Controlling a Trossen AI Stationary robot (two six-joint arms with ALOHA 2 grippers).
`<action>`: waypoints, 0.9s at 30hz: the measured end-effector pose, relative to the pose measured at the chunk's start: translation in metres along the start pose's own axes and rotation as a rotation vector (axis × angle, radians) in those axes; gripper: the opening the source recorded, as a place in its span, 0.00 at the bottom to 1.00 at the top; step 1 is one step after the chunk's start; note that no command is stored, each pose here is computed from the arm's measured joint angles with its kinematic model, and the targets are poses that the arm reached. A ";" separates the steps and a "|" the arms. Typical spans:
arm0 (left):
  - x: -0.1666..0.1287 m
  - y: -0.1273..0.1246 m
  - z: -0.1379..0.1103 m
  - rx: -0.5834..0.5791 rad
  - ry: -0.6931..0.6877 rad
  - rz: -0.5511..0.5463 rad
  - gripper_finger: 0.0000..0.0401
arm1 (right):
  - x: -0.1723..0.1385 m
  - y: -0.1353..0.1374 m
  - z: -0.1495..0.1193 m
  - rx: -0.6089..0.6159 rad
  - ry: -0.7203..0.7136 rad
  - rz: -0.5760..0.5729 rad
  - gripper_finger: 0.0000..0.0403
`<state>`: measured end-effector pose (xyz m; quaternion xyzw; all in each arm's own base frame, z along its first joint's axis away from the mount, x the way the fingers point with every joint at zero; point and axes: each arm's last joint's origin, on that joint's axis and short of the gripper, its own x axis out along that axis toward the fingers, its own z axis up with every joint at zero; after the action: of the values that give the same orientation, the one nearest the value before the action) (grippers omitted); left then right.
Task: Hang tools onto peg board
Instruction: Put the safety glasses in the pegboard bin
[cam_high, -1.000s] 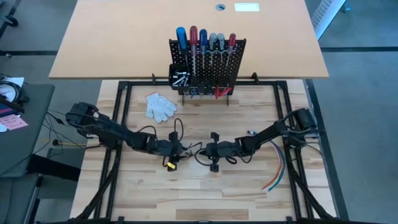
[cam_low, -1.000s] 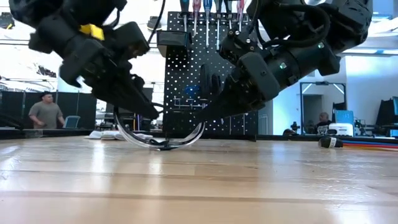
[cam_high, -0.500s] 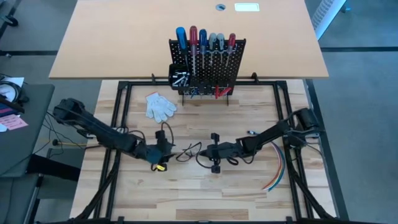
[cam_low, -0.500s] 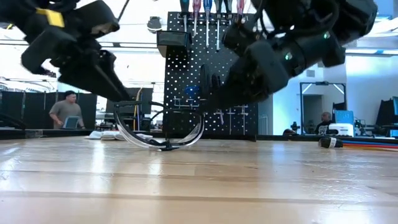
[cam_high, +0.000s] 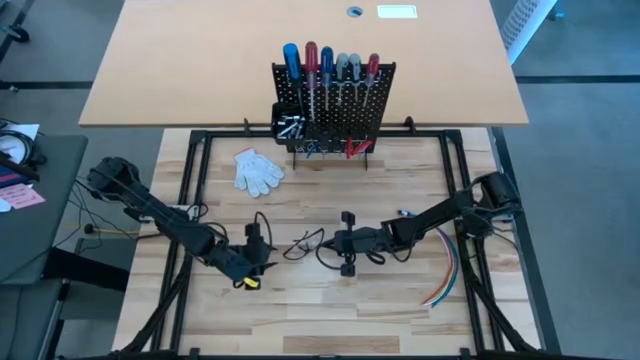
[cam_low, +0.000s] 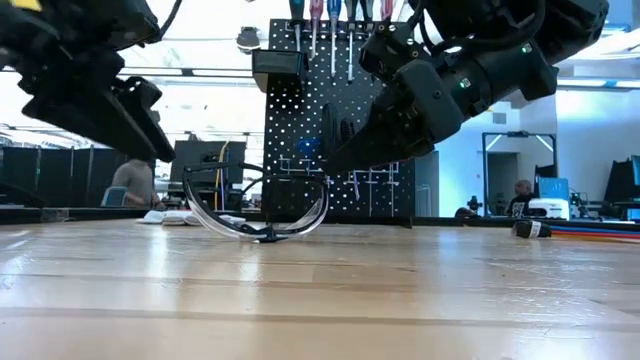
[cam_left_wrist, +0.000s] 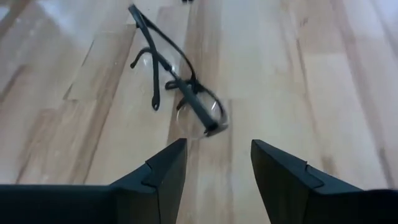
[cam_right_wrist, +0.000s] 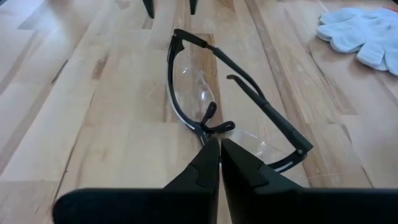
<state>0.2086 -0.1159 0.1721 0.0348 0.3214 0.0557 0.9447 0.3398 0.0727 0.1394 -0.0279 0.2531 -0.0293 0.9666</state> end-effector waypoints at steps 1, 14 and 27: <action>0.000 0.000 0.001 -0.022 -0.010 -0.003 0.43 | 0.000 0.000 0.000 0.000 0.000 0.001 0.06; 0.022 0.019 0.013 -0.236 -0.038 -0.016 0.43 | 0.000 0.001 -0.001 -0.002 0.007 0.002 0.06; 0.054 0.019 0.007 -0.266 0.037 -0.096 0.33 | -0.001 0.003 -0.002 -0.007 0.016 0.008 0.06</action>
<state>0.2539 -0.0904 0.1464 -0.1069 0.3297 0.0533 0.9365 0.3384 0.0757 0.1378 -0.0301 0.2609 -0.0246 0.9646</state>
